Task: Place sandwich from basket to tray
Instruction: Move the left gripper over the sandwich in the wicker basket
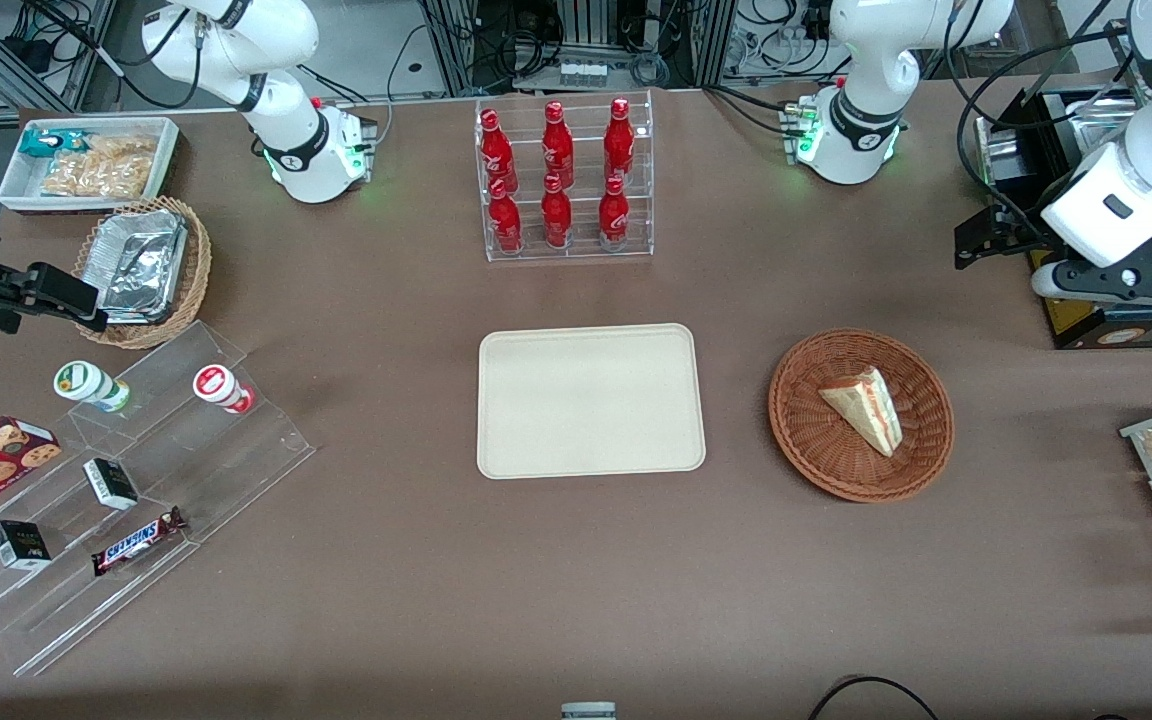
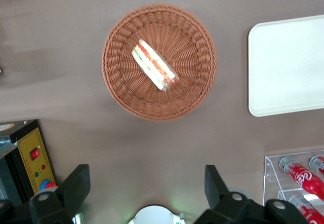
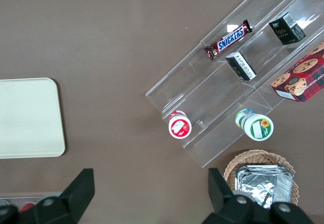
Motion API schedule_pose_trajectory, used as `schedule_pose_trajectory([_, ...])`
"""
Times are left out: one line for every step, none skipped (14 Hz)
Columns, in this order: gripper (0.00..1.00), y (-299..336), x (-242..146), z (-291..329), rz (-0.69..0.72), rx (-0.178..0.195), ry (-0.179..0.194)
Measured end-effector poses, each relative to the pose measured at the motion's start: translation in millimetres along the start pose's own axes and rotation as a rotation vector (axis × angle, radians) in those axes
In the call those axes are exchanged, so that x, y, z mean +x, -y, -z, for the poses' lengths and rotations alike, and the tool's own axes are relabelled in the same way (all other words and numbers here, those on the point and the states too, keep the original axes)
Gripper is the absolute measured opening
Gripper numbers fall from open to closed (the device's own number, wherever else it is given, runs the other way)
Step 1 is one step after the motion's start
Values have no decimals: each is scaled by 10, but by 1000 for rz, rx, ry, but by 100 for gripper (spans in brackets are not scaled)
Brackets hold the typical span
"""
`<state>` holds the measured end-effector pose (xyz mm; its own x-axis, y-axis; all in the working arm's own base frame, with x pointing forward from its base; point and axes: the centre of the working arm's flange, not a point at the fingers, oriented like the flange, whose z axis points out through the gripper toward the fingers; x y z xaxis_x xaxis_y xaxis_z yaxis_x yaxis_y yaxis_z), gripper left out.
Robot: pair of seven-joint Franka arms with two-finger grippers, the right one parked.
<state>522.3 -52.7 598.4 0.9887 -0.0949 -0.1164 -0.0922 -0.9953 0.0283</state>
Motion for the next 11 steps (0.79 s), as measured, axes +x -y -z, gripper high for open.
schedule_pose_trajectory([100, 5, 10, 9, 1, 0, -9])
schedule_pose_trajectory([100, 5, 23, 16, 1, 0, -20])
schedule_pose_trajectory([100, 5, 33, 10, 1, 0, -23])
schedule_pose_trajectory([100, 7, 46, -27, 1, -1, -15])
schedule_pose_trajectory([100, 11, 76, -109, 1, -1, 2])
schedule_pose_trajectory([100, 18, 120, -237, 2, -2, 27])
schedule_pose_trajectory([100, 27, 173, -425, 3, -4, 56])
schedule_pose_trajectory([100, 35, 227, -623, 5, -5, 71])
schedule_pose_trajectory([100, 42, 276, -843, 6, -5, 76])
schedule_pose_trajectory([100, 49, 314, -1053, 7, -5, 73])
schedule_pose_trajectory([100, 52, 336, -1261, 8, -5, 66])
